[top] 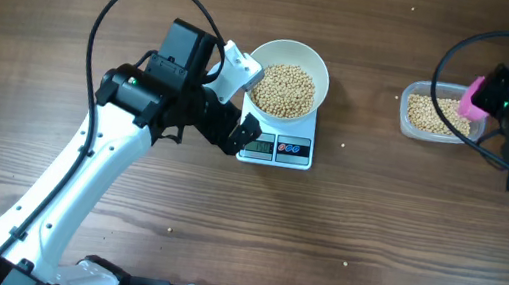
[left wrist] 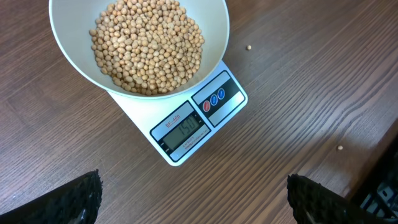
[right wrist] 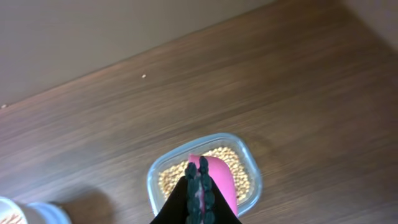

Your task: Scoop item into bowl and weigh 150g on scale

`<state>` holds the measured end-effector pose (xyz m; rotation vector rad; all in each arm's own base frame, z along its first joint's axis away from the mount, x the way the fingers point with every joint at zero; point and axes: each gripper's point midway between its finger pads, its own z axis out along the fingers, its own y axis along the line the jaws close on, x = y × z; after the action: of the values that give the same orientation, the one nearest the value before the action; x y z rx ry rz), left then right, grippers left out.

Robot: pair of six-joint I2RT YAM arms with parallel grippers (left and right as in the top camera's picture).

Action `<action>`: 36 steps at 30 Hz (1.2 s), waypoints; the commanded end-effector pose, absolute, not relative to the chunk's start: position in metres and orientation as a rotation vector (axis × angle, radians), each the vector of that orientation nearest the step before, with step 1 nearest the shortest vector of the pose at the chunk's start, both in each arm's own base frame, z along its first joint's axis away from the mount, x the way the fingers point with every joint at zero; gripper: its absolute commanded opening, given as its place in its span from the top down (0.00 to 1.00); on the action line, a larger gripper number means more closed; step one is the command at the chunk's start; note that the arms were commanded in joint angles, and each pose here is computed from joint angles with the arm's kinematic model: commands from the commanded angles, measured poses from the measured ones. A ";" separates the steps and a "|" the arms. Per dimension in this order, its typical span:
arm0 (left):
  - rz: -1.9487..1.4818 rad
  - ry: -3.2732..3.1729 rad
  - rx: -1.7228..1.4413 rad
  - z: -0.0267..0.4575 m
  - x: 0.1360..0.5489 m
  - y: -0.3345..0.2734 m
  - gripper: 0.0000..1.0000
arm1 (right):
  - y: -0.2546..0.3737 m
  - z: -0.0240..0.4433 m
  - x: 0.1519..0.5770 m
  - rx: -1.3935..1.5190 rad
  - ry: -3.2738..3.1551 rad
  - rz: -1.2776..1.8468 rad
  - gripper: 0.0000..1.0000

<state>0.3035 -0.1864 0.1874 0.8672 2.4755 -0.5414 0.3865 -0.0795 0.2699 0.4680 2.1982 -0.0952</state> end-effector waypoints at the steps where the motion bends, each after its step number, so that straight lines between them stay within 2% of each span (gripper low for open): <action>1: -0.546 2.448 0.888 0.193 0.304 -0.189 0.00 | -0.085 0.261 0.396 0.368 2.240 -0.268 0.96; 6: -0.546 2.448 0.888 0.193 0.304 -0.189 0.00 | -0.079 0.247 0.401 0.239 2.289 -0.520 0.96; 12: -0.546 2.448 0.888 0.193 0.304 -0.189 0.00 | -0.075 0.248 0.406 0.233 2.277 -0.499 0.96; 18: -0.546 2.448 0.888 0.193 0.304 -0.189 0.00 | -0.037 0.263 0.435 0.273 2.168 -0.137 0.96; 20: -0.546 2.448 0.888 0.193 0.304 -0.189 0.00 | -0.013 0.273 0.446 0.192 2.127 0.023 0.96; 23: -0.546 2.448 0.888 0.193 0.304 -0.189 0.00 | 0.056 0.312 0.457 -0.053 1.972 0.414 0.96; 27: -0.546 2.448 0.888 0.193 0.304 -0.189 0.00 | 0.123 0.333 0.451 -0.221 1.890 0.516 0.96; 32: -0.546 2.448 0.888 0.193 0.304 -0.189 0.00 | 0.177 0.324 0.438 -0.354 1.901 0.584 0.96; 36: -0.546 2.448 0.888 0.193 0.304 -0.189 0.00 | 0.191 0.317 0.432 -0.418 1.929 0.581 0.96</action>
<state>0.3035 -0.1864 0.1874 0.8672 2.4755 -0.5414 0.4310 0.1849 0.3098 -0.3727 1.9438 0.5807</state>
